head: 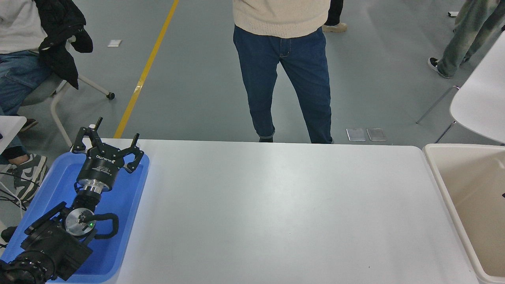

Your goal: Pick up paper ball place in dustbin

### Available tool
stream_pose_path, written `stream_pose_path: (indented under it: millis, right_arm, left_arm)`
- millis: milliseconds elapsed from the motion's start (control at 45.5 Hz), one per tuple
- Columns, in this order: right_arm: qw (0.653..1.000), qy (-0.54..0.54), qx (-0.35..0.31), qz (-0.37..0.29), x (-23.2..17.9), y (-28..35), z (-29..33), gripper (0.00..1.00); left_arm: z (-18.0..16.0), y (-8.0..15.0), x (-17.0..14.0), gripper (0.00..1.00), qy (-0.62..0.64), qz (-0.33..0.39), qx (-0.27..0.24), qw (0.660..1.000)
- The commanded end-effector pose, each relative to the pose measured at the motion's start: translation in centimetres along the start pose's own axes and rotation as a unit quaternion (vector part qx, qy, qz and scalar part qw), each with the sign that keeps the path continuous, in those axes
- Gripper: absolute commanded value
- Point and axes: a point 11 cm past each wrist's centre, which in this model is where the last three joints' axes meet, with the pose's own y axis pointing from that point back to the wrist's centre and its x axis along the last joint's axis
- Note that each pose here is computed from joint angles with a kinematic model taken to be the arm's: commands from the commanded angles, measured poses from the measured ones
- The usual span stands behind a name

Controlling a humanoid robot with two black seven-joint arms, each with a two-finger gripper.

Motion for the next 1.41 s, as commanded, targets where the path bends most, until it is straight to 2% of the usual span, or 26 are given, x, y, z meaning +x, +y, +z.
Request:
stream_pose_path:
  millis: [0, 374, 505, 593, 681, 769, 879, 1055, 1209, 1297, 1385]
  right_arm:
    - [1.000, -0.003, 0.000, 0.026, 0.2, 0.0, 0.1, 0.99]
    - [1.000, -0.012, 0.005, 0.011, 0.0, 0.1, -0.5, 1.00]
    - [0.997, -0.076, -0.002, 0.007, 2.4, 0.2, 0.2, 1.00]
    - [0.989, -0.143, 0.007, -0.022, 2.0, 0.6, -0.7, 1.00]
    - [0.958, -0.279, 0.034, -0.055, 2.4, 1.3, -3.3, 1.00]
    - [0.907, -0.410, 0.065, -0.074, 4.4, 2.1, -5.6, 1.00]
    - [0.853, -0.501, 0.087, -0.122, 3.2, 3.2, -7.2, 1.00]
    - [0.791, -0.564, 0.150, -0.181, 3.8, 6.0, -11.6, 1.00]
    - [0.737, -0.592, 0.208, -0.252, 2.7, 8.8, -14.4, 1.00]
    - [0.704, -0.614, 0.236, -0.267, 1.9, 10.0, -16.1, 1.00]
    - [0.683, -0.624, 0.291, -0.243, 1.7, 11.1, -17.5, 1.00]
  left_arm:
    - [0.0, 0.0, 0.0, 1.00, 0.000, 0.001, 0.000, 1.000]
    - [0.0, 0.0, 0.0, 1.00, 0.001, 0.000, 0.000, 1.000]
    - [0.1, 0.0, 0.0, 1.00, 0.000, 0.000, -0.001, 1.000]
    - [0.0, 0.0, 0.0, 1.00, 0.000, 0.000, 0.000, 1.000]
    - [0.0, 0.0, 0.0, 1.00, 0.000, 0.000, 0.000, 1.000]
    - [0.0, 0.0, 0.0, 1.00, 0.001, 0.000, 0.000, 1.000]
    - [0.0, 0.0, 0.0, 1.00, 0.001, 0.000, 0.000, 1.000]
    - [0.1, 0.0, 0.0, 1.00, 0.000, 0.000, -0.001, 1.000]
    - [0.1, 0.0, 0.0, 1.00, 0.000, 0.001, -0.001, 1.000]
    - [0.1, 0.0, 0.0, 1.00, 0.000, 0.001, -0.001, 1.000]
    - [0.1, 0.0, 0.0, 1.00, 0.000, 0.001, -0.001, 1.000]
